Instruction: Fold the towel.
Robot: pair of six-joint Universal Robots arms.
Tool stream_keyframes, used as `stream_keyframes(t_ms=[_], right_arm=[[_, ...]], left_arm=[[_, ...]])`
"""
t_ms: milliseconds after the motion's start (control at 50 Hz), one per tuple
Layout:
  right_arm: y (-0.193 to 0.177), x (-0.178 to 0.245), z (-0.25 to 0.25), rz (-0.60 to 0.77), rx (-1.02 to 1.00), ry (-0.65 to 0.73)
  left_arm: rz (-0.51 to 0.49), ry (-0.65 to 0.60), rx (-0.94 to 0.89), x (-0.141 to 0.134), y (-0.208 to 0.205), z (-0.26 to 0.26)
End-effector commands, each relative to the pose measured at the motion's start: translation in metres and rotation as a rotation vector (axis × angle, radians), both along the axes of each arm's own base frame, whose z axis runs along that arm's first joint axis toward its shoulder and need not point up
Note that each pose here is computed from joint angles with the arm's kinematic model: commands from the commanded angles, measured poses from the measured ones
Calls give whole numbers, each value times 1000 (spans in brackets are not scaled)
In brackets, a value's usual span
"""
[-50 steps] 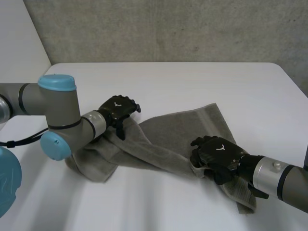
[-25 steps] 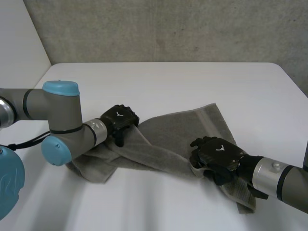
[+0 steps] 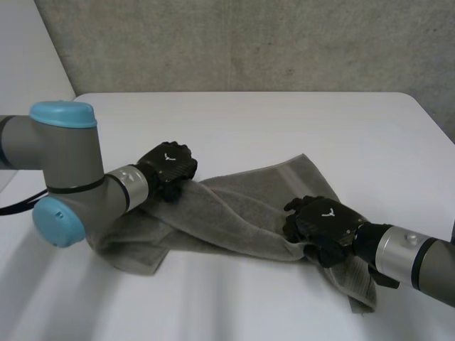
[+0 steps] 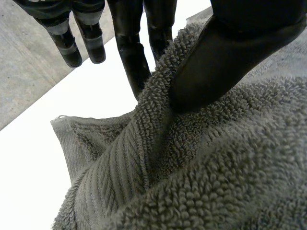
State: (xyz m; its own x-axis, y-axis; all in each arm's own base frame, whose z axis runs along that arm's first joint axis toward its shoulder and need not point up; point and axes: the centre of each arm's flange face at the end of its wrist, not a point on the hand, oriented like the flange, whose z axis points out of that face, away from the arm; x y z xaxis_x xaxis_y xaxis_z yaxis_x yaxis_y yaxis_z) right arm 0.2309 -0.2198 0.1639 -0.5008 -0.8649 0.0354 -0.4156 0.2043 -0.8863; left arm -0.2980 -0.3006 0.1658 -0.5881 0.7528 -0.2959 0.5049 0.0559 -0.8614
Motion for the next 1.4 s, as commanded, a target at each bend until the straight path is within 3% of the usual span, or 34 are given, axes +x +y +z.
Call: stream_keyframes(t_ms=[20,160,300,740,1060,1240,1400], right_arm=[[5,-2,23,-1,-15,-5],[11,-2,43,7,-22,-10],[16,0,40,23,-7,-14],[24,0,32,54,41,-38],[17,-8,35,40,1,-2],[16,-18,42,76,12,97],[-34,-10,48,32,-88,195]], left_arm=[[1,-3,15,11,25,14],[34,58,-21,27,48,46],[56,108,-22,30,51,48],[45,56,111,28,60,0],[66,68,72,37,68,20],[137,57,78,63,74,38],[132,100,-27,52,44,60]])
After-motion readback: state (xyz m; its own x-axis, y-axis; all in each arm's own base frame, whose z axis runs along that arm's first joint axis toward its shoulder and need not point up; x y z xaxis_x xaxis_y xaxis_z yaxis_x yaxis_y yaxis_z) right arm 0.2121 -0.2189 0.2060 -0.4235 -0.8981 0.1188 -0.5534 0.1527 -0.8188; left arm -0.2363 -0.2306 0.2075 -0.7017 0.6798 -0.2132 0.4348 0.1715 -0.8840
